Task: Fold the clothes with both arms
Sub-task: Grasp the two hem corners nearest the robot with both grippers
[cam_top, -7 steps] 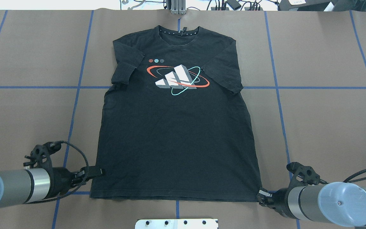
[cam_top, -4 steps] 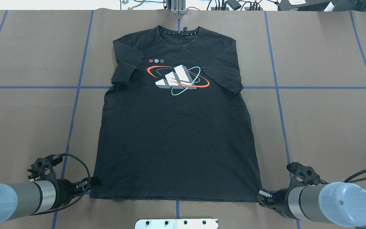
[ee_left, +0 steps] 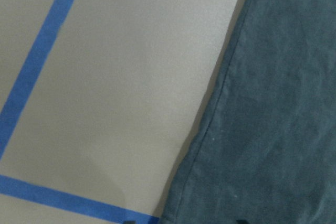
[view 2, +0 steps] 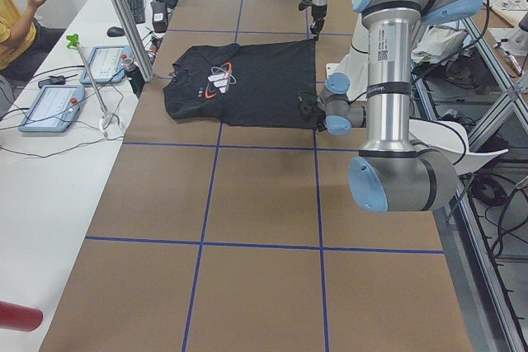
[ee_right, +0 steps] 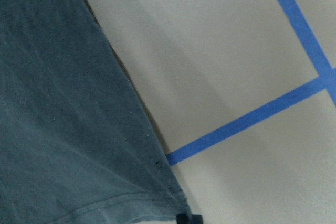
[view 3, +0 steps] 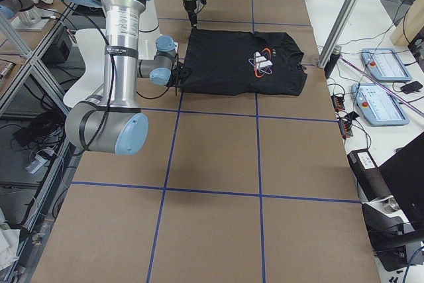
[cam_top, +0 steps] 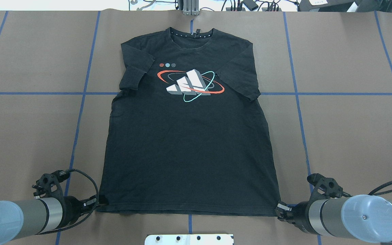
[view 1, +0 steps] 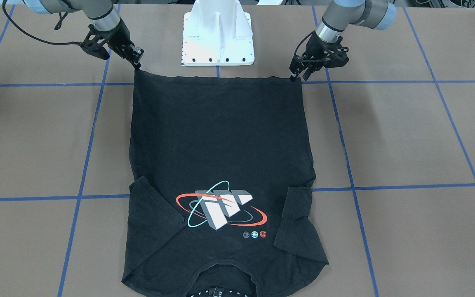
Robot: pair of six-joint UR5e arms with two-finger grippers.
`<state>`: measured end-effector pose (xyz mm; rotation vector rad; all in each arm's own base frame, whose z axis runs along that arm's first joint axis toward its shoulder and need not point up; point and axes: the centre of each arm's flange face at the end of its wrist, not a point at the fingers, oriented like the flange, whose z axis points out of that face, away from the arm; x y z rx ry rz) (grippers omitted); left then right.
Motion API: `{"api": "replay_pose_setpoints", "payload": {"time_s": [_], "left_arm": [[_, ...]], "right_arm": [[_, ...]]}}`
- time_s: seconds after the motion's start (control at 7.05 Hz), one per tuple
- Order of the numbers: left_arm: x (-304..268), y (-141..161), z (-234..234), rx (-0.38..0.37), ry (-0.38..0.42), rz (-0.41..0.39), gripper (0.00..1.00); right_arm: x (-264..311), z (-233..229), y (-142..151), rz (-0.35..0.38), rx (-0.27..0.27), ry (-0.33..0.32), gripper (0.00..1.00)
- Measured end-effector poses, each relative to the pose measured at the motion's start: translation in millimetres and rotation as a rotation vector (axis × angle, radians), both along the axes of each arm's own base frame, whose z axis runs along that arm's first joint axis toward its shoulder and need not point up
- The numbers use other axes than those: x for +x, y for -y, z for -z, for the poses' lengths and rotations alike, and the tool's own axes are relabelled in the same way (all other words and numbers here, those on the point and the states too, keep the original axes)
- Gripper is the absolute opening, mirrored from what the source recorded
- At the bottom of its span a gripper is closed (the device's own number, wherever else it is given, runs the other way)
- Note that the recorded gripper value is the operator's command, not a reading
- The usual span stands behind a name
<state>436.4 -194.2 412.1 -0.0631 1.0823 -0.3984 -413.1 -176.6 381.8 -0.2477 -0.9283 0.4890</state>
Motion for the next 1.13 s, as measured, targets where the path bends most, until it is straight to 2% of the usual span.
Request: {"api": "replay_pose_setpoints", "payload": {"time_s": [0.28, 0.57, 0.71, 0.85, 1.13], "left_arm": [[2.8, -2.9, -1.4, -0.001, 0.009, -0.007, 0.53], [8.1, -3.5, 0.3, -0.002, 0.008, -0.011, 0.37], [9.6, -3.5, 0.8, -0.002, 0.010, -0.011, 0.07], [9.7, -3.5, 1.5, -0.002, 0.011, -0.011, 0.00], [7.4, -2.3, 4.1, -0.002, 0.007, -0.008, 0.00]], "right_arm": [[0.1, 0.3, -0.1, 0.001, 0.000, 0.003, 0.00], [0.6, -0.1, 0.3, 0.000, 0.000, 0.003, 0.00], [0.8, -0.4, 0.3, 0.000, 0.000, 0.002, 0.00], [1.1, -0.9, 0.4, 0.000, -0.001, 0.001, 0.00], [1.3, -1.4, 0.3, 0.000, -0.001, 0.000, 0.00]]}}
